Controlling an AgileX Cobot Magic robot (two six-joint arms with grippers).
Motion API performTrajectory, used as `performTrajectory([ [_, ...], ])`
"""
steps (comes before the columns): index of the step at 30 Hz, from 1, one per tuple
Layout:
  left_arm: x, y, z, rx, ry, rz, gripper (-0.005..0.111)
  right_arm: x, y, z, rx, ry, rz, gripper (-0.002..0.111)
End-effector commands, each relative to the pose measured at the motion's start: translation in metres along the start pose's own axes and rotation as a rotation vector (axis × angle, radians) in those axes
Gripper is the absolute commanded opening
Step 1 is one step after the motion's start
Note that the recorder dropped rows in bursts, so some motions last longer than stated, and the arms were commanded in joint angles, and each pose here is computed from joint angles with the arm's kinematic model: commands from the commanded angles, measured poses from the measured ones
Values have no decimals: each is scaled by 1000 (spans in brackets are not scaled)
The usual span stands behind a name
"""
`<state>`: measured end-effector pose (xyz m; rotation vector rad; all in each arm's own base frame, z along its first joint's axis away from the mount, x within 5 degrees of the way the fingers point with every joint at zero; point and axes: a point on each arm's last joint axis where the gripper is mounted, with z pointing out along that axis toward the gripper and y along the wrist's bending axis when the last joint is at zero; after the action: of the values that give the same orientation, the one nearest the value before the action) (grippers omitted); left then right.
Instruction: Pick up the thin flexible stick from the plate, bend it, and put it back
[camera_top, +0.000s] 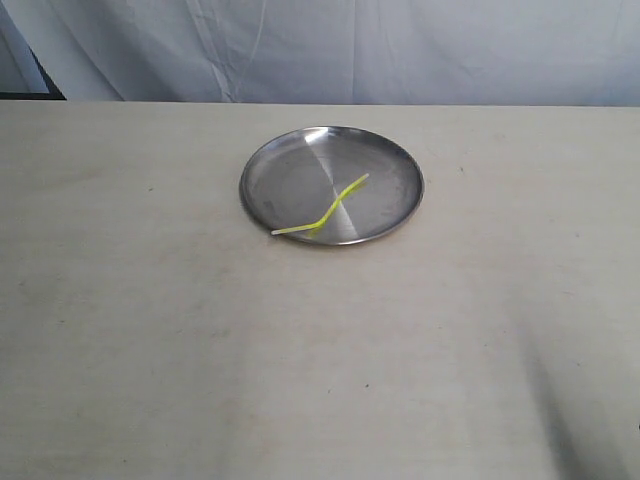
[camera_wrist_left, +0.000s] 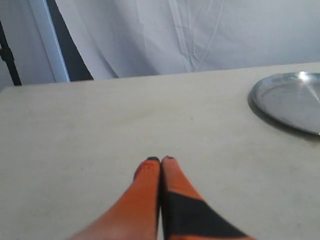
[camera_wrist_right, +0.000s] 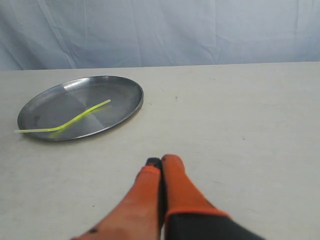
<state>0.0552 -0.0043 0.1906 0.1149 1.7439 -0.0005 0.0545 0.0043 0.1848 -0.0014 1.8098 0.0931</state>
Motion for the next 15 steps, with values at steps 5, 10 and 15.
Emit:
performTrajectory([
  [5, -6, 3, 0, -38, -78, 89, 0, 0, 0, 0, 6, -12, -4, -1],
  [10, -6, 3, 0, -36, -80, 89, 0, 0, 0, 0, 6, -12, -4, -1],
  [15, -6, 3, 0, -36, -80, 89, 0, 0, 0, 0, 6, -12, -4, -1],
])
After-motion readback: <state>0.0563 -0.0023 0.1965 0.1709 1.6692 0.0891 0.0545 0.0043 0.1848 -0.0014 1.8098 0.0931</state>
